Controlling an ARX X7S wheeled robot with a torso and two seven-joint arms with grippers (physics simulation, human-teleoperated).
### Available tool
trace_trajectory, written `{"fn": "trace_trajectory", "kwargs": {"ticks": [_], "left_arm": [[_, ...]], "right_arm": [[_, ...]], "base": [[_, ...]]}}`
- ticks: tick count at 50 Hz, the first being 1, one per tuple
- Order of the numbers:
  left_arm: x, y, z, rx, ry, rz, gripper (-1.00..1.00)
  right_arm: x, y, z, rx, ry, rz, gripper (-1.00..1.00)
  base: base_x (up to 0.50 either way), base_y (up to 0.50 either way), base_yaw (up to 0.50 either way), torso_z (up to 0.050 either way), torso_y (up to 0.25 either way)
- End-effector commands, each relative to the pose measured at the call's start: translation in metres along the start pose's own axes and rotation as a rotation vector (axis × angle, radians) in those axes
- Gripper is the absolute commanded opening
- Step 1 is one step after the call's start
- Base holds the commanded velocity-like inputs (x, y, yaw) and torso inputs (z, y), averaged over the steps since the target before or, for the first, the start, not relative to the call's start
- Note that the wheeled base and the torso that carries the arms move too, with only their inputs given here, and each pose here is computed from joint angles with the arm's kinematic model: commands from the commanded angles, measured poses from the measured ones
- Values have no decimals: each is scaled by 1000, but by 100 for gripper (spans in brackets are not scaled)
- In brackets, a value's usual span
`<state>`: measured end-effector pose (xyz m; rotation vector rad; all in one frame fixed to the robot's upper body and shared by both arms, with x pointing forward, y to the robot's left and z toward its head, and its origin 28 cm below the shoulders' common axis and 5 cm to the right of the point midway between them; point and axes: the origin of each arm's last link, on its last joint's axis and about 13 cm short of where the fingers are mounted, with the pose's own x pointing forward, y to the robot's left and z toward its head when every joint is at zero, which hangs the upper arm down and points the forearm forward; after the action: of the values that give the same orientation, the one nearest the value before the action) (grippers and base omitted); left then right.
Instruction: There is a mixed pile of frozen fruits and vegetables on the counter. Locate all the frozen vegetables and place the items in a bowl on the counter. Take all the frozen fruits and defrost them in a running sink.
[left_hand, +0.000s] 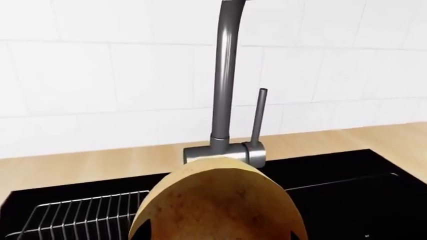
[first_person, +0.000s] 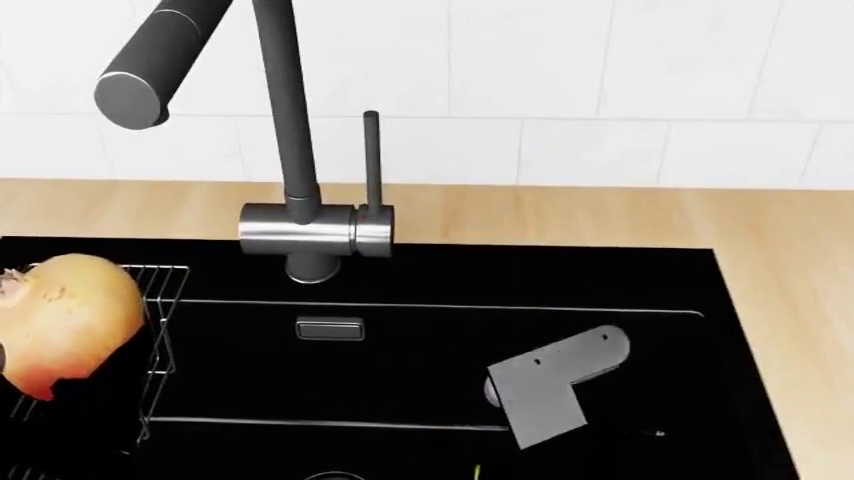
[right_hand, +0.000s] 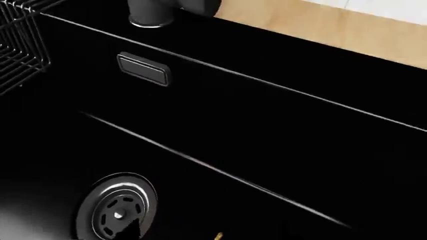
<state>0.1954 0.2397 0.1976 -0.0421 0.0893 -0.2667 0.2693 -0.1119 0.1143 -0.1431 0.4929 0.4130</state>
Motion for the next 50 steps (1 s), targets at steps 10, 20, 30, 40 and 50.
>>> {"fn": "trace_trajectory", "kwargs": {"ticks": [10, 20, 30, 40, 50], "left_arm": [[1, -5, -9, -9, 18, -19, -100], [15, -20, -11, 35, 47, -86, -100], [25, -40, -8, 131, 108, -171, -100], [59, -49, -11, 221, 179, -222, -100], [79, -51, -24, 209, 279, -261, -100]], "right_arm": [[-77, 4, 52, 26, -393, -147, 100], [-115, 0, 63, 57, -518, -273, 100], [-130, -5, 60, 79, -526, -297, 100], [-145, -5, 60, 80, -538, -313, 100], [-146, -10, 59, 99, -539, -324, 100]], "base": [[0, 0, 0, 0, 1], [0, 0, 0, 0, 0], [0, 0, 0, 0, 0], [0, 0, 0, 0, 1], [0, 0, 0, 0, 0]]}}
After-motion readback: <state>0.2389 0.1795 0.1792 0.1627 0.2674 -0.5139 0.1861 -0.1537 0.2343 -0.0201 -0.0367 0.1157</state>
